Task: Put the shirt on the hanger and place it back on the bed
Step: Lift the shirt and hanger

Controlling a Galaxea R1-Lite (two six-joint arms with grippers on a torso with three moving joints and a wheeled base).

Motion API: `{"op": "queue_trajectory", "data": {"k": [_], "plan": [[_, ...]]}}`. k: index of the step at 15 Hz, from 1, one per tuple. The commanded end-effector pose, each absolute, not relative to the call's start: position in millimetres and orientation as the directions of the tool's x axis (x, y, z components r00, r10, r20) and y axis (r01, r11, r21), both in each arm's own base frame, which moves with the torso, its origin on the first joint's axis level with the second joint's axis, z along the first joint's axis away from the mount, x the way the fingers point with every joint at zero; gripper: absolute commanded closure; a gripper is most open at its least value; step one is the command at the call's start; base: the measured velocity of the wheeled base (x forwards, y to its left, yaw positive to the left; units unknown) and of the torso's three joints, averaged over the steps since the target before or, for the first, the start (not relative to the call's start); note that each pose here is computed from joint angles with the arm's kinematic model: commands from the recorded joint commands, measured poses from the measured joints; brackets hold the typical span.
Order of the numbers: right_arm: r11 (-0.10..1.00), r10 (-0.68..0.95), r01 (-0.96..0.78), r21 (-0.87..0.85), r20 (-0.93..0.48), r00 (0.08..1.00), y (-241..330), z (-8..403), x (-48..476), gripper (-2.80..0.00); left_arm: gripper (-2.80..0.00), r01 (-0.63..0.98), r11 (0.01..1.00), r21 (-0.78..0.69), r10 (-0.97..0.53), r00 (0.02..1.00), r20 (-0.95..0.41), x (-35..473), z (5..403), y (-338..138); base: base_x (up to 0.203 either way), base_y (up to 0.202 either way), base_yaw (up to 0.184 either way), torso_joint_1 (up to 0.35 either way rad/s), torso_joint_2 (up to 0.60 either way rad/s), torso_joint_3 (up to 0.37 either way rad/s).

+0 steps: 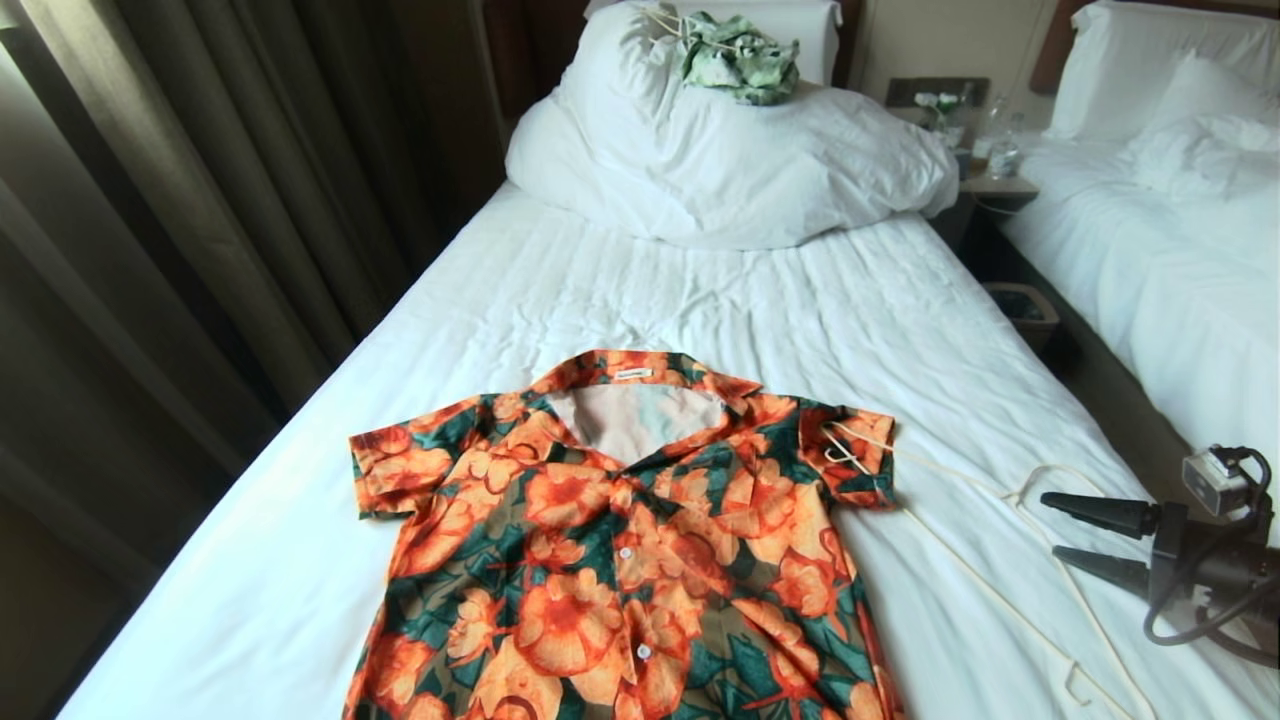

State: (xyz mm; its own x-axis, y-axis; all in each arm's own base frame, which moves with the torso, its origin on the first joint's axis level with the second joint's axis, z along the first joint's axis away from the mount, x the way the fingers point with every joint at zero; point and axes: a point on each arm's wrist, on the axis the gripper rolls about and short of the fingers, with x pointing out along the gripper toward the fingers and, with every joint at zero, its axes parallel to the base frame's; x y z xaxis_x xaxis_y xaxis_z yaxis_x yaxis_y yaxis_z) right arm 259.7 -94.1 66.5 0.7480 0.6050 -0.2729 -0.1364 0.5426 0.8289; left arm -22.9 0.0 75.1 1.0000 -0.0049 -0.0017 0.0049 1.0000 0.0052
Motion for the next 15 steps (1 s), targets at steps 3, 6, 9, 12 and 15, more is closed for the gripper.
{"op": "queue_trajectory", "data": {"k": [3,6,9,12,15], "plan": [[0.561,0.546,-0.073,0.824,-0.303,0.781,-101,71,252,-2.8,0.0,0.005,1.0,0.005,-0.005,1.0,-0.003,-23,75,0,0.0,0.0,0.0,0.0,0.0,0.0],[0.579,0.523,-0.001,0.815,-0.371,0.768,-93,57,261,-2.8,0.0,0.005,1.0,0.006,-0.005,1.0,-0.003,-23,75,0,0.0,0.0,0.0,0.0,0.0,0.0],[0.624,0.527,-0.031,0.781,-0.391,0.754,-89,42,267,-2.8,0.0,0.005,1.0,0.005,-0.005,1.0,-0.003,-23,75,0,0.0,0.0,0.0,0.0,0.0,0.0],[0.61,0.567,-0.065,0.79,-0.378,0.732,-83,36,267,-2.8,0.0,0.005,1.0,0.005,-0.005,1.0,-0.003,-23,75,0,0.0,0.0,0.0,0.0,0.0,0.0],[0.558,0.647,-0.153,0.815,-0.313,0.695,-81,28,272,-2.8,0.0,0.005,1.0,0.006,-0.005,1.0,-0.003,-23,75,0,0.0,0.0,0.0,0.0,0.0,0.0]]}}
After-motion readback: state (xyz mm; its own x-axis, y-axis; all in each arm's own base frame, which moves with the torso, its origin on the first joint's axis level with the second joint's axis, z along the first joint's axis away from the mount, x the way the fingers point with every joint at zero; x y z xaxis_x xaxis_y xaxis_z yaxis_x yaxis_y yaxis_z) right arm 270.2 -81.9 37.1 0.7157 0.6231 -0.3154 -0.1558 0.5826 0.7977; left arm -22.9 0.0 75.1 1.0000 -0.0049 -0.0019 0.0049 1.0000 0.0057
